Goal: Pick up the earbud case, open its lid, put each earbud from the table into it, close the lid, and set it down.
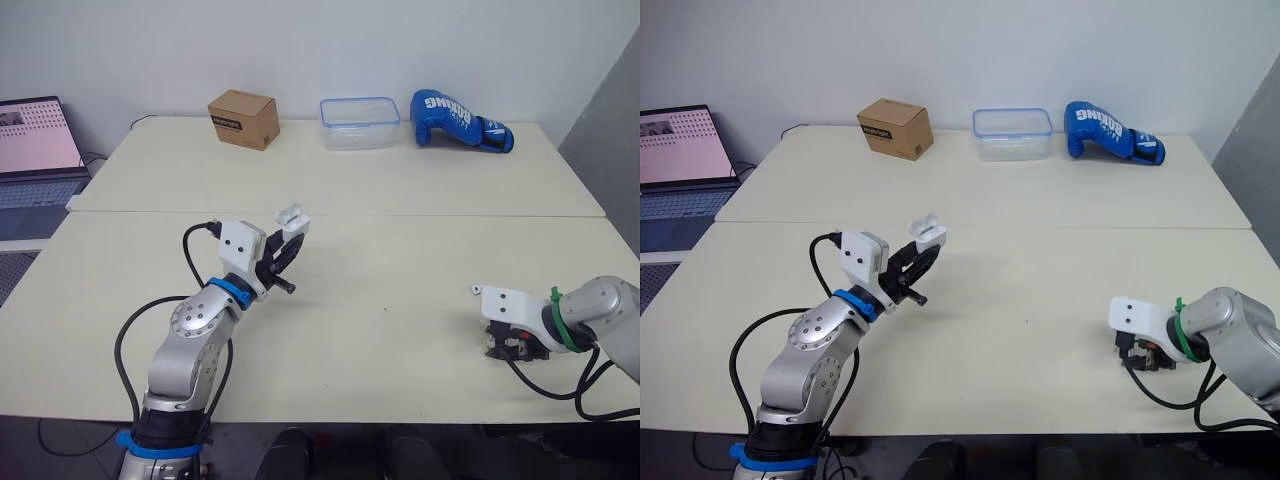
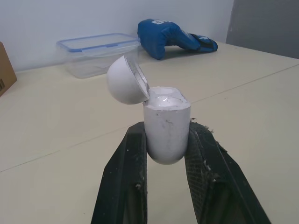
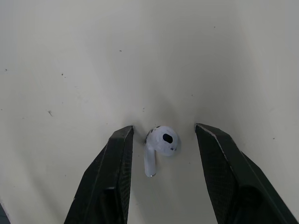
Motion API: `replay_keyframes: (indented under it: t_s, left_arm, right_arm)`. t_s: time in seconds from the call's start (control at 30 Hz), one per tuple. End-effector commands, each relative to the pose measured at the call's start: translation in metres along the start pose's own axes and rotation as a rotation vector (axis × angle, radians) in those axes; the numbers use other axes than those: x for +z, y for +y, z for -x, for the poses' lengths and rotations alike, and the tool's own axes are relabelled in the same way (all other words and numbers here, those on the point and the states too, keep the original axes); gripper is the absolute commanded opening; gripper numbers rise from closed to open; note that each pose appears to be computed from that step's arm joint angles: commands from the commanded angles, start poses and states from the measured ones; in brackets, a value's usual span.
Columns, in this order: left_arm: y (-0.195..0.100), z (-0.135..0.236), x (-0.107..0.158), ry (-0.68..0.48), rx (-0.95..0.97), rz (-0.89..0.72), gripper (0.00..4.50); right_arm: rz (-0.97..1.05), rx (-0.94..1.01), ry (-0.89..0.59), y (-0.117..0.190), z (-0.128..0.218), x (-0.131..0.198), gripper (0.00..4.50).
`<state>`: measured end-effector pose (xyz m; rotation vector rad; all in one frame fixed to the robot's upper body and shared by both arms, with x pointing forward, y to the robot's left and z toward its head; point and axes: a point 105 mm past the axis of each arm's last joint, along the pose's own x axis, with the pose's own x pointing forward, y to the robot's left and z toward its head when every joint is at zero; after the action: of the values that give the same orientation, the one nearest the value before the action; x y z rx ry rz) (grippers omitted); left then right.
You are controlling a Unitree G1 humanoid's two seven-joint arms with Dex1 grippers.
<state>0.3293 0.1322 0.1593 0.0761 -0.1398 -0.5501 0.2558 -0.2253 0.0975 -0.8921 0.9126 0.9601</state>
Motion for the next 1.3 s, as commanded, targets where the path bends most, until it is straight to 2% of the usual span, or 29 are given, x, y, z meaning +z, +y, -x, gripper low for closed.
replay_keyframes:
  t_s: [0.03,0.1,0.13,0.27,0.37,0.4,0.47,0.53,0.63,0.73,0.9,1.07,1.3]
  left_arm:
    - [0.001,0.001,0.017,-0.055,0.0,-0.035,0.72]
    - [0.003,0.0,0.018,-0.056,0.001,-0.037,0.72]
    - [0.003,0.0,0.018,-0.057,0.002,-0.038,0.72]
    - [0.003,0.0,0.019,-0.058,0.0,-0.038,0.72]
    - [0.003,0.0,0.018,-0.058,-0.005,-0.036,0.72]
    - [0.002,-0.001,0.018,-0.059,-0.007,-0.035,0.72]
    - [-0.003,-0.003,0.019,-0.08,-0.029,-0.017,0.72]
    - [-0.014,-0.008,0.019,-0.092,-0.076,-0.001,0.72]
    - [-0.021,-0.016,0.02,-0.105,-0.12,0.019,0.72]
    - [-0.027,-0.028,0.031,-0.14,-0.151,0.051,0.72]
    - [-0.033,-0.045,0.048,-0.187,-0.186,0.081,0.72]
    - [-0.035,-0.052,0.055,-0.201,-0.198,0.077,0.72]
    - [-0.042,-0.059,0.063,-0.22,-0.228,0.08,0.72]
  right_arm:
    - [0.002,-0.003,0.029,0.001,0.001,-0.007,1.24]
    - [0.004,-0.004,0.025,0.001,0.001,-0.007,0.53]
    - [0.004,-0.005,0.021,0.001,0.0,-0.006,0.39]
    - [0.008,-0.022,0.005,-0.002,0.0,-0.003,0.39]
    - [-0.001,-0.035,-0.091,-0.009,0.003,0.014,0.39]
    - [-0.003,-0.026,-0.171,-0.01,0.006,0.029,0.39]
    - [0.006,-0.055,-0.52,-0.023,0.027,0.087,0.39]
    - [-0.111,-0.107,-0.872,-0.045,0.061,0.138,0.39]
    - [-0.285,-0.135,-1.24,-0.066,0.105,0.185,0.39]
    - [-0.349,-0.148,-1.409,-0.064,0.121,0.214,0.39]
    - [-0.353,-0.183,-1.48,-0.047,0.108,0.241,0.39]
    - [-0.432,-0.265,-1.502,-0.054,0.094,0.245,0.39]
    - [-0.436,-0.314,-1.506,-0.055,0.085,0.25,0.39]
